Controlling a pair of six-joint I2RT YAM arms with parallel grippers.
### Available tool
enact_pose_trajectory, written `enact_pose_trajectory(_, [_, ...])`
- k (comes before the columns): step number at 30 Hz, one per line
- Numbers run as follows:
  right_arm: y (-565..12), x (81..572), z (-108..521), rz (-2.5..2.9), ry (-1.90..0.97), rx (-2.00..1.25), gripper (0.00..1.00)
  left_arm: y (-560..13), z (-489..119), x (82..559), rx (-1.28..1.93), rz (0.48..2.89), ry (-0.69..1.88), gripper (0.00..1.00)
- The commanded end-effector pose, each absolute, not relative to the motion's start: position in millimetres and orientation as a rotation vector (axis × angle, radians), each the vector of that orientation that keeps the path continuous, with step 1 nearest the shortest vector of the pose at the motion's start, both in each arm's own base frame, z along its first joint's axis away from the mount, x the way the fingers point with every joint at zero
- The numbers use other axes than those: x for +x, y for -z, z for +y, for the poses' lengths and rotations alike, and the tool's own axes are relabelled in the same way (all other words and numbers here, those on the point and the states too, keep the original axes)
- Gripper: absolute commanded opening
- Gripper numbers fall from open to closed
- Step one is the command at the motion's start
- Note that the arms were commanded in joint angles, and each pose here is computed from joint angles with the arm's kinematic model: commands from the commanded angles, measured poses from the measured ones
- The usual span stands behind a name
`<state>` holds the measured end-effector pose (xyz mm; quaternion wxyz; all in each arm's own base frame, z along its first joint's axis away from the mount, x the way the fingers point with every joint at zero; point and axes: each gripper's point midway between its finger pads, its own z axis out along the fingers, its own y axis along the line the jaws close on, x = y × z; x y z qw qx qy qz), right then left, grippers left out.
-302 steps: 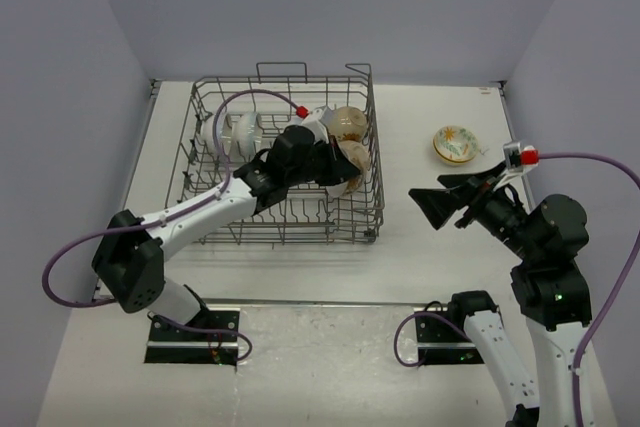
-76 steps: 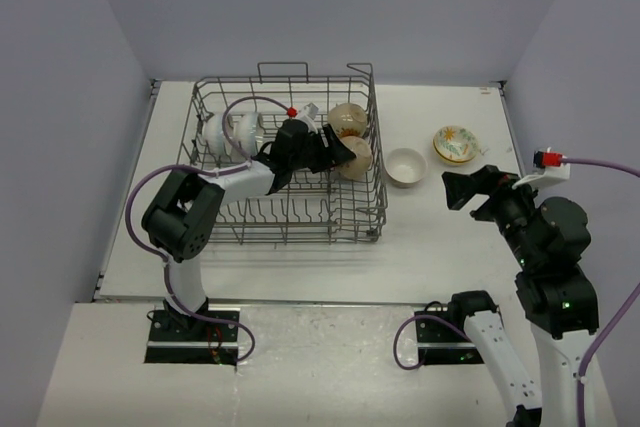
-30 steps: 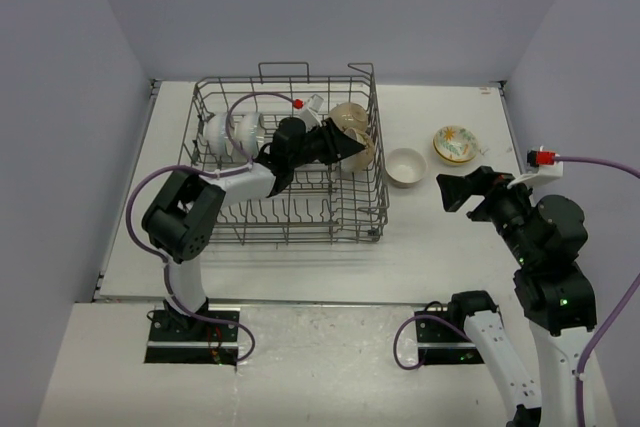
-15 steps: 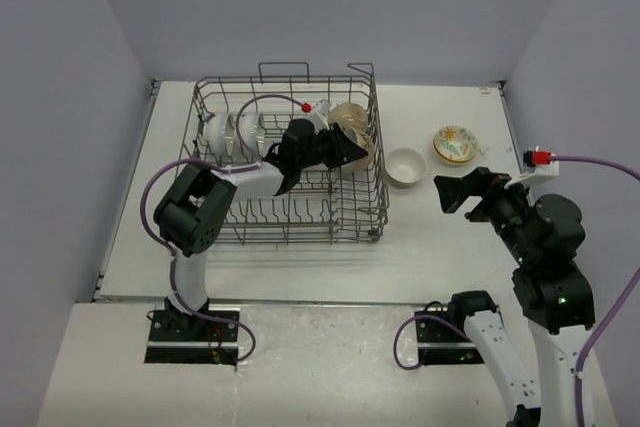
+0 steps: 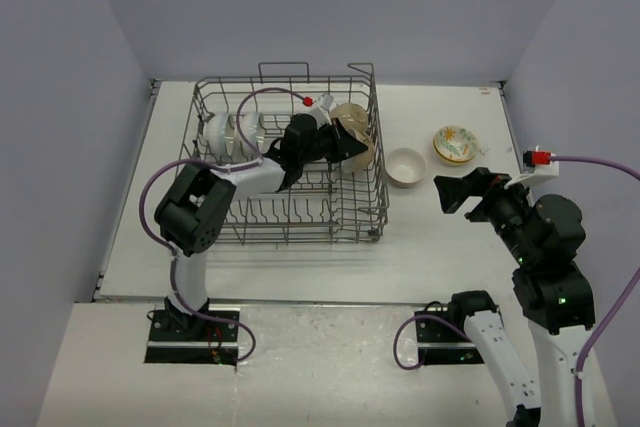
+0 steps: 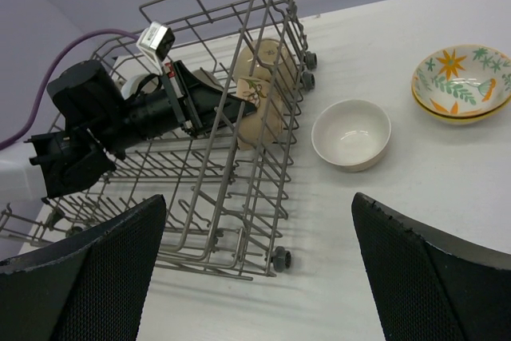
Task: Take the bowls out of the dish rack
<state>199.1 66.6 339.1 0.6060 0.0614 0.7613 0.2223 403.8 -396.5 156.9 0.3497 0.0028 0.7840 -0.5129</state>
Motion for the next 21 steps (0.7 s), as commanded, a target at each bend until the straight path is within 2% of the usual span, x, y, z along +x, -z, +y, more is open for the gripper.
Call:
enact_pose_trajectory(1, [-348.5,200.2,70.0,1.726,-0.523,0.102,0.99,-171.3,-403.9,397.4,0.072,2.008,1.332,0.0])
enact_pose_trajectory(8, [-349.8,200.6,71.0,1.722,-0.53,0.101,0.99,-225.4,-399.3,390.9,0.17,1.875,1.334,0.0])
enact_pose_trajectory(21, [-352.8,198.1,72.0,1.71,-0.533,0.085,0.99,-265.9,-393.7,382.3,0.24,1.707,1.357,0.0])
